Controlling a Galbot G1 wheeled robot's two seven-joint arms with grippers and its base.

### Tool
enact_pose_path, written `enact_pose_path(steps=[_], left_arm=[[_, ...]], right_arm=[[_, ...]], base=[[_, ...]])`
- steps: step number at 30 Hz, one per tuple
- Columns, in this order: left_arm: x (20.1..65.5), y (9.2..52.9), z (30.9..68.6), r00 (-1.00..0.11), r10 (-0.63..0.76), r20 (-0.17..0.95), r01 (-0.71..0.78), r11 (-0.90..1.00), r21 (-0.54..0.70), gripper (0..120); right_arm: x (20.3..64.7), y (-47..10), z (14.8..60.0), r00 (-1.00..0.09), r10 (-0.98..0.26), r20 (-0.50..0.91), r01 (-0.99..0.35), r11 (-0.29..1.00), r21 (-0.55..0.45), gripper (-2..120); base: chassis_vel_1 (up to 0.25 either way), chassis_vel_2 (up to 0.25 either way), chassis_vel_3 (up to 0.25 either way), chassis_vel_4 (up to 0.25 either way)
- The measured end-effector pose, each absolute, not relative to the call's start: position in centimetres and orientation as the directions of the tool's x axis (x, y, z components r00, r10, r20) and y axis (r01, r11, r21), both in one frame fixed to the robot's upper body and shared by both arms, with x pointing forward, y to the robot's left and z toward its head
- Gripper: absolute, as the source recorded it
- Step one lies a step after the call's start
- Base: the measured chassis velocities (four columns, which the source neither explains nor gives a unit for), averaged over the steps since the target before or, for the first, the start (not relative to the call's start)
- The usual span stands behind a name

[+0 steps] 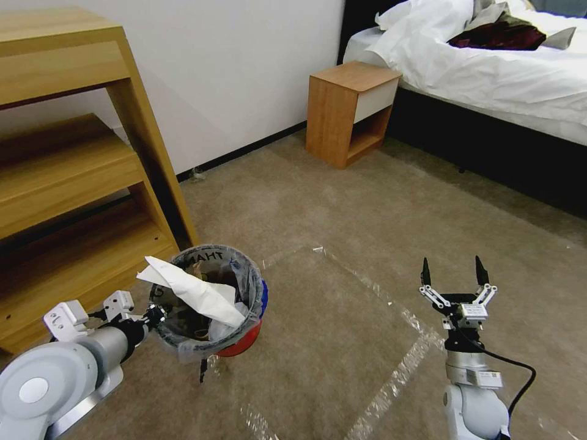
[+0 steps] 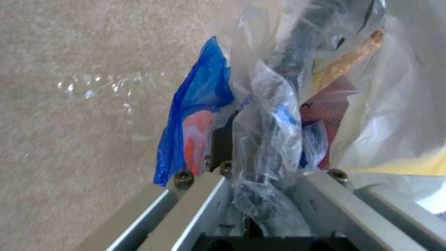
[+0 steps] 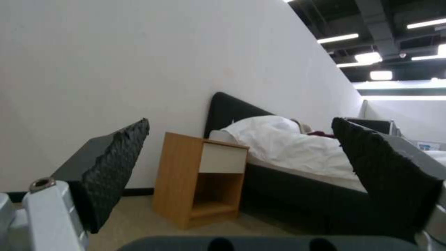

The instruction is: Pick up the trash bin and place the garbage on the floor into it.

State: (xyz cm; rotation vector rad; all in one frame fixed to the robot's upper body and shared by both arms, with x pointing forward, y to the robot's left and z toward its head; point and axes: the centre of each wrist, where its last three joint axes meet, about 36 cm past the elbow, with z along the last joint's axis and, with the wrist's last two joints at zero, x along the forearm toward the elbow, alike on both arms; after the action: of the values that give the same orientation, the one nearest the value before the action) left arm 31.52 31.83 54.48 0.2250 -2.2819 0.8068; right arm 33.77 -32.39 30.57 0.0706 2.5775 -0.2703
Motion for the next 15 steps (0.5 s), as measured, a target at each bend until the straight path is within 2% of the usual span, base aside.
enact_pose_path(steps=[8, 15], left_arm=[[31.59, 31.79, 54.39, -0.746, 0.079, 0.661, -0.356, 0.792, -0.496, 0], [31.35, 31.06, 54.11, -0.775, 0.209, 0.596, -0.248, 0.767, -0.592, 0]], right_arm=[[33.79, -32.31, 30.41, -0.854, -0.006, -0.521, 0.103, 0.978, -0.179, 100], [33.53, -32.50, 30.21, -0.855, -0.005, -0.518, 0.105, 0.978, -0.183, 100]], base=[[-0.152, 0.153, 0.157, -0.151], [-0.159, 0.159, 0.154, -0.152]])
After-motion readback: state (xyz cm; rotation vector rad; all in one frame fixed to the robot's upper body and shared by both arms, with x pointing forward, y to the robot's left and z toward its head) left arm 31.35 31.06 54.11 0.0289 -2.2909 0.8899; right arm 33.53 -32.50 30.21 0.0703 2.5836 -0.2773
